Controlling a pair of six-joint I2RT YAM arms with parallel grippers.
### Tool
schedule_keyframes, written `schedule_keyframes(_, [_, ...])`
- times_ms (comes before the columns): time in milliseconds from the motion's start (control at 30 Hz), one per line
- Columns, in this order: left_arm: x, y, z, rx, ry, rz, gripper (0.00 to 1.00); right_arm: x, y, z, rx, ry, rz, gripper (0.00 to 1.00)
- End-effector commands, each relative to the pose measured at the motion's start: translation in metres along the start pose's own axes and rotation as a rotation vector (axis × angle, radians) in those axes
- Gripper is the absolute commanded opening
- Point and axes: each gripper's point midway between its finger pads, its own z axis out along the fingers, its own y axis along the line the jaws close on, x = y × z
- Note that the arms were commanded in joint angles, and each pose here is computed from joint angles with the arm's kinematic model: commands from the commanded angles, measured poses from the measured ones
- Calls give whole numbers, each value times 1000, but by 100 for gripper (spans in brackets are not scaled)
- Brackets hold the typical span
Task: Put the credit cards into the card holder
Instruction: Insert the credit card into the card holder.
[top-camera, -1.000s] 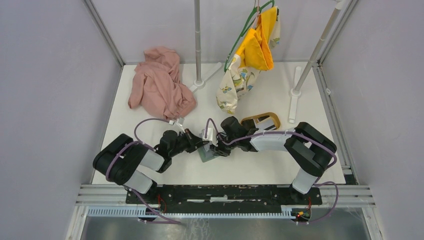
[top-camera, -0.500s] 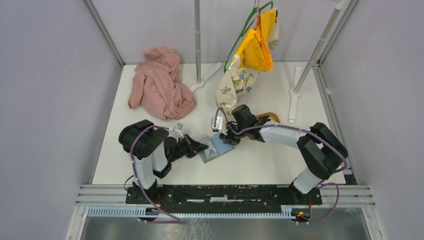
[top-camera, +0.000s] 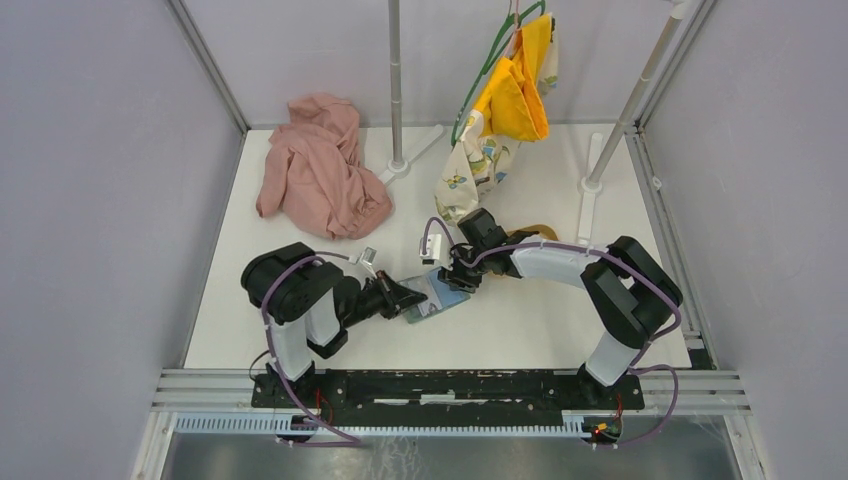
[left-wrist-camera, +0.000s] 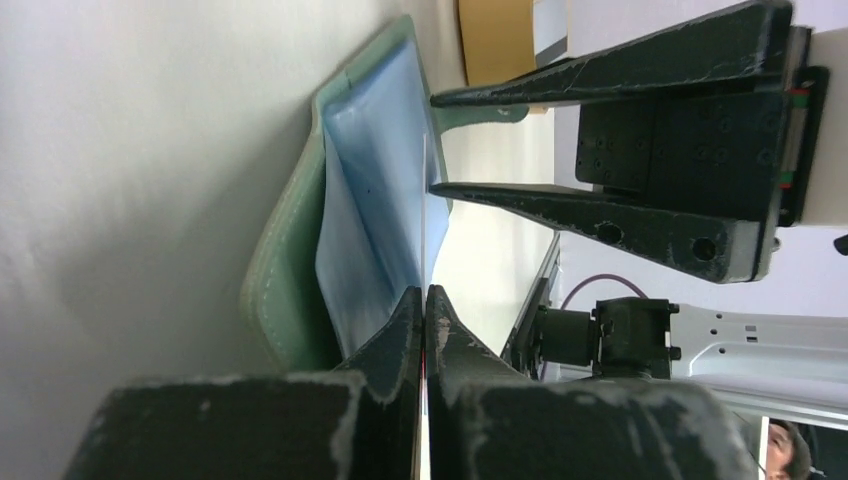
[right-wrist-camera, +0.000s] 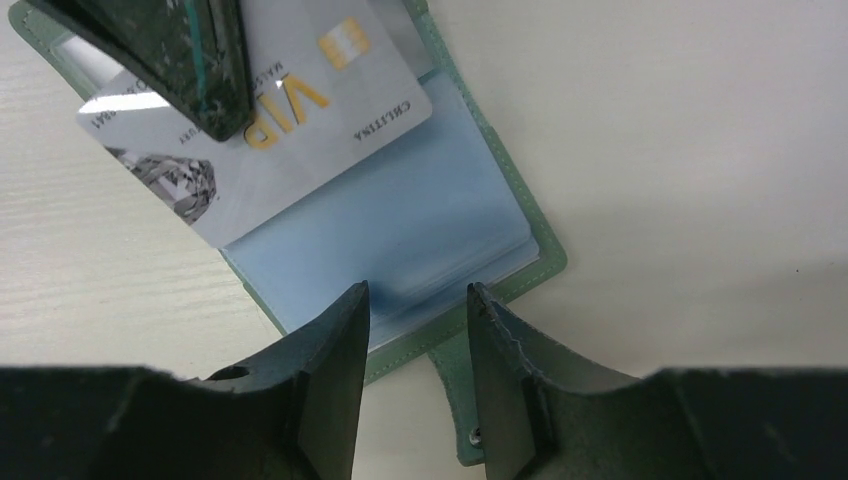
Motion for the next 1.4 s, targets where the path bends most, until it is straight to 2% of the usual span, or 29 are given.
schedule_keyframes(0, [-2, -13, 8, 49, -33, -63, 2, 1, 0, 2, -23, 19, 15, 46])
schedule_keyframes(333, [-8, 0, -1, 4, -125, -116, 2, 3, 2, 3, -27, 21, 31, 46])
schedule_keyframes(633, [-5, 6, -10, -26, -127, -152, 2, 3, 2, 3, -25, 22, 35, 45])
schedule_keyframes(833, [-1, 9, -2, -25, -93, -165, 2, 2, 1, 2, -23, 21, 34, 45])
schedule_keyframes(1167, [-9, 4, -9, 0, -105, -67, 2, 4, 2, 3, -27, 26, 36, 45])
schedule_keyframes(1367, [-6, -2, -8, 15, -71, -5, 2, 5, 2, 4, -28, 32, 37, 45])
